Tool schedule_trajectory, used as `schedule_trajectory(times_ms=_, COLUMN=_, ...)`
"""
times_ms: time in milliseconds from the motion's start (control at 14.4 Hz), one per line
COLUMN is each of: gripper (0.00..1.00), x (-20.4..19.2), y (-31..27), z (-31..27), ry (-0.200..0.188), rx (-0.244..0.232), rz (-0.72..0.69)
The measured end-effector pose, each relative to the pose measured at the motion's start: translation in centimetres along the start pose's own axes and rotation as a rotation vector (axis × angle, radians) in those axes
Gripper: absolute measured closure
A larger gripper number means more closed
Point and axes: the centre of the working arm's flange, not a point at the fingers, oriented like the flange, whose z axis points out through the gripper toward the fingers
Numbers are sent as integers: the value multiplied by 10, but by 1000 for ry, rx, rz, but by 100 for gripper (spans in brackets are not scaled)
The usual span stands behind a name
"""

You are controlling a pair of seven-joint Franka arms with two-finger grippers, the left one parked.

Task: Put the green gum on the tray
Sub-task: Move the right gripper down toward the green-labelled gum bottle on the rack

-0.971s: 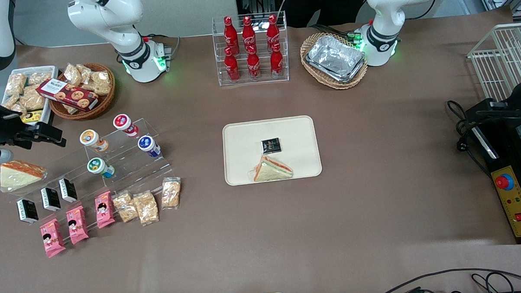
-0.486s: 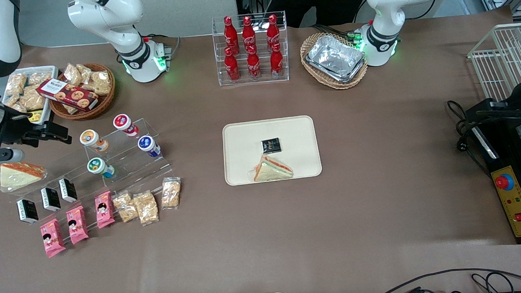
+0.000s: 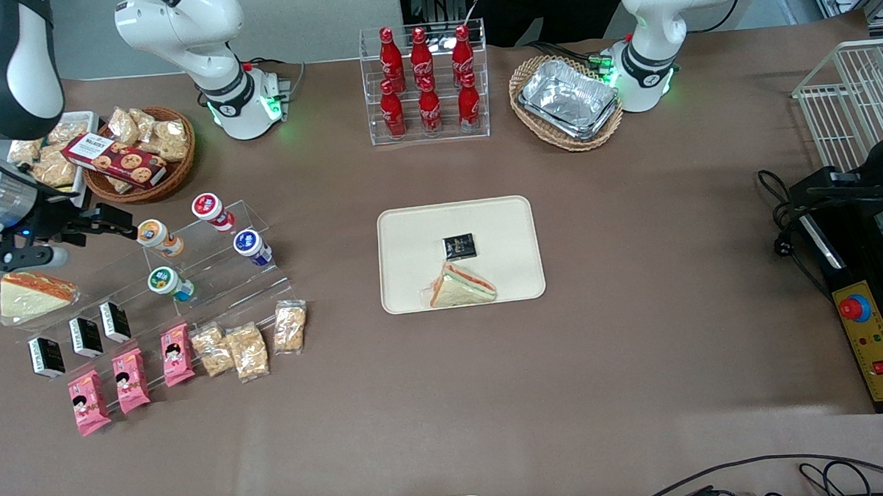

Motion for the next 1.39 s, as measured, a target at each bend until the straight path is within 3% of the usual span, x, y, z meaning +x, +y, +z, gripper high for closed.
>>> schedule_trajectory(times_ms=832, gripper=0, x=-19, y=22, z=76, ry=9, rx=6, rz=-56)
schedule_trajectory(times_ms=1387, gripper=0, x=-9, y=35, z=135, ry=53, rx=-19, rz=-135)
